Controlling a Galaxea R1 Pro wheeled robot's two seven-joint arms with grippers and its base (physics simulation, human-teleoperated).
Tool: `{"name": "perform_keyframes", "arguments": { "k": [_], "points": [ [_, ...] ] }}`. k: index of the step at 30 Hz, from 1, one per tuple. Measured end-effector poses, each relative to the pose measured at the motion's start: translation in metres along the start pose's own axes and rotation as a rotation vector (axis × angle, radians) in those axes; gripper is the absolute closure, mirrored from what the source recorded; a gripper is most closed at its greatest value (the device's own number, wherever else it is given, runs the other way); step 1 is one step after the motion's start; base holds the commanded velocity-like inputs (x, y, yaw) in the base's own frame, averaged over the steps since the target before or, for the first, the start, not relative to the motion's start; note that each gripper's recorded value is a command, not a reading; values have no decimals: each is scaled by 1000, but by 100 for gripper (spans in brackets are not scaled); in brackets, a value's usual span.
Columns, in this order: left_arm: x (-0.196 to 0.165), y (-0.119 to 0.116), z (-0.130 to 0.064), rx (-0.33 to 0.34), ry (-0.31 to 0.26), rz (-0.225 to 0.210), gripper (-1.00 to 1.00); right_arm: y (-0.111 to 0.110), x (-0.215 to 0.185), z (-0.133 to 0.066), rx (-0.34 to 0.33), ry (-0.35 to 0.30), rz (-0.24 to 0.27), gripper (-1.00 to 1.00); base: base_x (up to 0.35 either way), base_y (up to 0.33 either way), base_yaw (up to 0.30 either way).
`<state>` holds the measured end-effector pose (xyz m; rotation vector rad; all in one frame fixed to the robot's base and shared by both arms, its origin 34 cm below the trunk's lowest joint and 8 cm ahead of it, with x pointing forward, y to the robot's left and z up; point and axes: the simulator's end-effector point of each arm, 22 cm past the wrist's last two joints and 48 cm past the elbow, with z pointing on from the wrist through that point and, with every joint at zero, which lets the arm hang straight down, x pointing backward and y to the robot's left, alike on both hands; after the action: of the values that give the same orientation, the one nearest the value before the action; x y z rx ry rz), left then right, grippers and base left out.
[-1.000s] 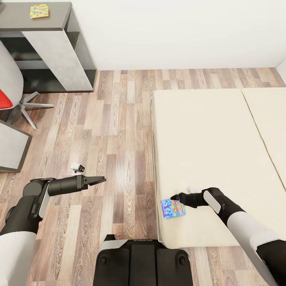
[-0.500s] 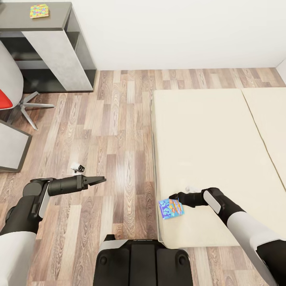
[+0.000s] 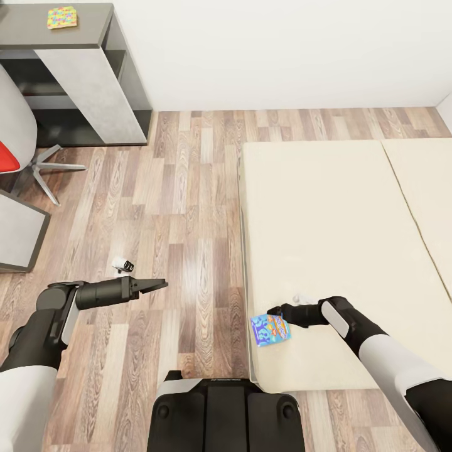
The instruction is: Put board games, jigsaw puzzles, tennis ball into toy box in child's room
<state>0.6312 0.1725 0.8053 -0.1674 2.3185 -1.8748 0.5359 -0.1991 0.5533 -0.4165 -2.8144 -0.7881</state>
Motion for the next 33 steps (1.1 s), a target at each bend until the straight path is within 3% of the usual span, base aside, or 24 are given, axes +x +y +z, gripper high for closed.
{"name": "perform_keyframes", "arguments": {
  "k": [26,33],
  "points": [
    [0,0,0,0,0,0,-100,-5,-1,-1,19,-5,-6,-100,0,0,0],
    [0,0,0,-1,0,0,-100,-11,0,-1,46,1,-30,-100,0,0,0]
  ]
}}
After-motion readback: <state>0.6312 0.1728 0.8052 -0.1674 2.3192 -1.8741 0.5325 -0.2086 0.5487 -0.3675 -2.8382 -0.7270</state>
